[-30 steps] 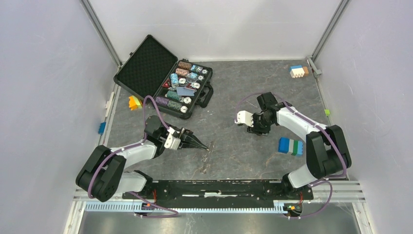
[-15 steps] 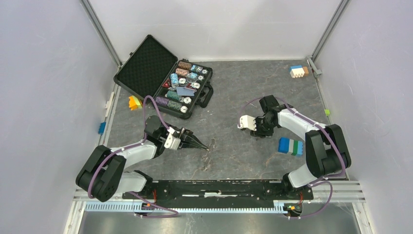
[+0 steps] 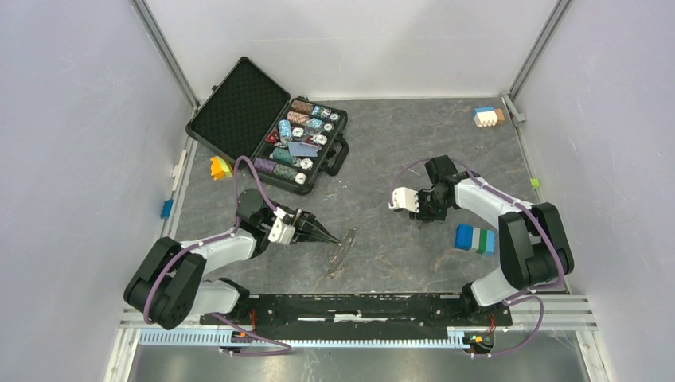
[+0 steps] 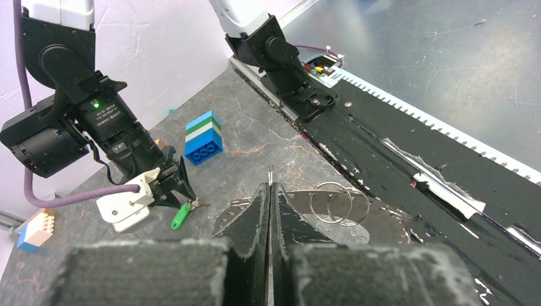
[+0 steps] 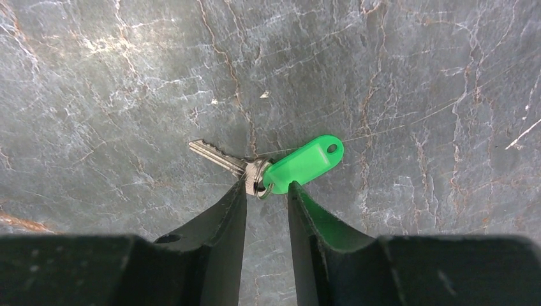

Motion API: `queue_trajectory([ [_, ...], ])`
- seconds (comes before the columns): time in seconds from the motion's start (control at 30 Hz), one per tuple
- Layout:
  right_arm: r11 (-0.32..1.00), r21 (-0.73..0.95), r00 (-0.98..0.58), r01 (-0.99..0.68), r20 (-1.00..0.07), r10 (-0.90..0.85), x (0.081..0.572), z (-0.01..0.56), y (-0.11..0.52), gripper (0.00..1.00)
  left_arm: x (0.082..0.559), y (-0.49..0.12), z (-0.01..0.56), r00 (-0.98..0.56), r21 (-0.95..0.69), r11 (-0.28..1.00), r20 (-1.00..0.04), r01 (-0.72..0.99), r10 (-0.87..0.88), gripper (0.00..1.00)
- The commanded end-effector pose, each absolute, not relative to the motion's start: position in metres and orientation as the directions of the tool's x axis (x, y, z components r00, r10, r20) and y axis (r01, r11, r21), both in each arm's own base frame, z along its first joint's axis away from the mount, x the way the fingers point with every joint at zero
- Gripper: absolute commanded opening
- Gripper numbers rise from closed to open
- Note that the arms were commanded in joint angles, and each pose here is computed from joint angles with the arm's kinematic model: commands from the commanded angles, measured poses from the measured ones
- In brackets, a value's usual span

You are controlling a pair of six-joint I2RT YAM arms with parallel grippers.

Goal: Put the keys on the keyring

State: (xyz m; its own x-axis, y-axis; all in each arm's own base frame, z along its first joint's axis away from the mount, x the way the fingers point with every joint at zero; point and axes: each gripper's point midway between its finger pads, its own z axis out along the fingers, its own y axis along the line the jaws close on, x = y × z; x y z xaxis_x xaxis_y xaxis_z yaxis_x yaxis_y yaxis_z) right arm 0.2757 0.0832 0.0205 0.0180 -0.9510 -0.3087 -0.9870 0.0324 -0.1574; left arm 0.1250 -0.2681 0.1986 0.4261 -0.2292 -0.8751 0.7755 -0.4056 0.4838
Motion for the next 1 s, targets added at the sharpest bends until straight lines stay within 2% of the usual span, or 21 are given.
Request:
queue_trajectory([
  [0.0, -0.010, -0.178, 0.070, -0.984, -0.334, -0.940, 0.284, 0.024, 0.090, 0.35, 0.123, -0.268, 0.204, 0.451, 0.515, -0.408, -0.857, 0.754, -0.247, 0.02],
  [0.23, -0.012, -0.176, 0.073, -0.984, -0.342, -0.937, 0.283, 0.021, 0.091, 0.28, 0.124, -0.268, 0.203, 0.450, 0.513, -0.408, -0.858, 0.755, -0.246, 0.02],
  [0.67, -0.011, -0.196, 0.083, -0.981, -0.363, -0.928, 0.286, 0.027, 0.095, 0.01, 0.124, -0.269, 0.202, 0.450, 0.513, -0.408, -0.858, 0.755, -0.246, 0.02],
  [0.73, -0.012, -0.204, 0.088, -0.979, -0.371, -0.925, 0.286, 0.032, 0.096, 0.00, 0.125, -0.269, 0.202, 0.452, 0.516, -0.407, -0.857, 0.754, -0.248, 0.02],
  [0.83, -0.014, -0.216, 0.104, -0.976, -0.408, -0.907, 0.289, 0.046, 0.104, 0.00, 0.125, -0.269, 0.199, 0.454, 0.519, -0.413, -0.855, 0.749, -0.250, 0.02],
  [0.97, -0.022, -0.225, 0.140, -0.974, -0.525, -0.840, 0.293, 0.086, 0.130, 0.00, 0.126, -0.270, 0.198, 0.452, 0.520, -0.435, -0.854, 0.735, -0.256, 0.02],
])
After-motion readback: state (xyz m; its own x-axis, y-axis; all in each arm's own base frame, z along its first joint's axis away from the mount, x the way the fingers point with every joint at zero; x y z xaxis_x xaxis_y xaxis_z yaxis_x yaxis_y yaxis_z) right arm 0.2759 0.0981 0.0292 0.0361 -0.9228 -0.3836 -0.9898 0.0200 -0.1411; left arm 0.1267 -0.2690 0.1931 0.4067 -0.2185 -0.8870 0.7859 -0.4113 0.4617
